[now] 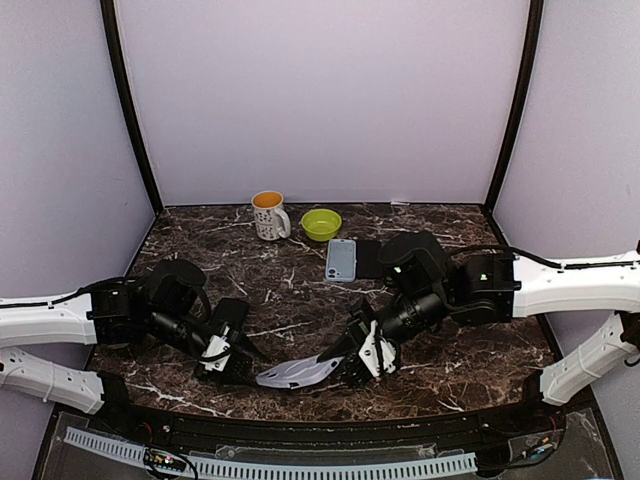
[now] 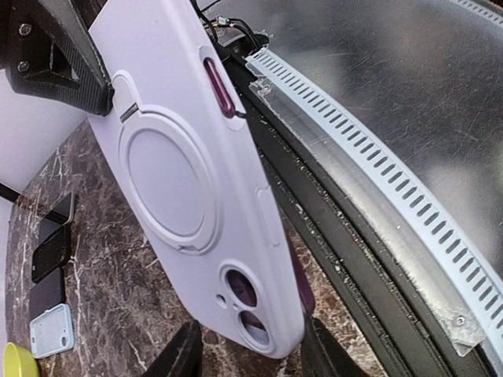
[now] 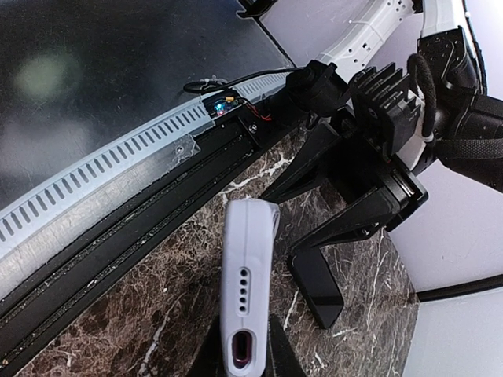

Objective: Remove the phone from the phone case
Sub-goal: Remove the top left corner of the phone case.

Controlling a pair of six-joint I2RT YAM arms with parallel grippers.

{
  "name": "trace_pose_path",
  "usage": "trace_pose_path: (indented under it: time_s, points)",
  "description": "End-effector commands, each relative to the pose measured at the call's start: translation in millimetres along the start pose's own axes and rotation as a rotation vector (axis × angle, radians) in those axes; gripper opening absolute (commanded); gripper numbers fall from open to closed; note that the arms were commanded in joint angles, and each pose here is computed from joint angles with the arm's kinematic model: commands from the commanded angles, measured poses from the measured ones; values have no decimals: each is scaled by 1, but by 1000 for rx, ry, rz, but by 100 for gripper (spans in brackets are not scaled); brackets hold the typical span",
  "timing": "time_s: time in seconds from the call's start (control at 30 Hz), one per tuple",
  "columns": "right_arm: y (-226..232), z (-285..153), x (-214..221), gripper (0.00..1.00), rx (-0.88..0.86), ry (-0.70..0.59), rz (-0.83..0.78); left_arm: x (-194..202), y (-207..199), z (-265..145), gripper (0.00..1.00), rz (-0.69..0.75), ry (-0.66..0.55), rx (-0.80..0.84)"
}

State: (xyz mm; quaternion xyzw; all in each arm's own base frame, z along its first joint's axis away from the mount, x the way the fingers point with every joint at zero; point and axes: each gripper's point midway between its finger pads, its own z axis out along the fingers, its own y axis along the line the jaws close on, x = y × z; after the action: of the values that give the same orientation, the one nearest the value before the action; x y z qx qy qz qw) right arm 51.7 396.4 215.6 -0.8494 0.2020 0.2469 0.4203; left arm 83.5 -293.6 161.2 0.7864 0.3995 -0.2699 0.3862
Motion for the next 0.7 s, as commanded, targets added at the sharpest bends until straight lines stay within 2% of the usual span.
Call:
trace_pose_path:
  time_s: [0.0, 0.13, 0.37, 0.67]
  points:
    - [42, 7, -40, 0, -181, -167, 9, -13, 64, -21, 49, 95, 23, -301]
    - [43, 8, -35, 0, -176, -145, 15, -11, 73, -29, 57, 96, 30, -356]
    - [39, 6, -23, 0, -105, -85, 32, -16, 92, -49, 60, 114, 22, -474]
    - [-2, -10, 11, 0, 136, 34, 55, -28, 76, -57, 62, 163, -49, -415]
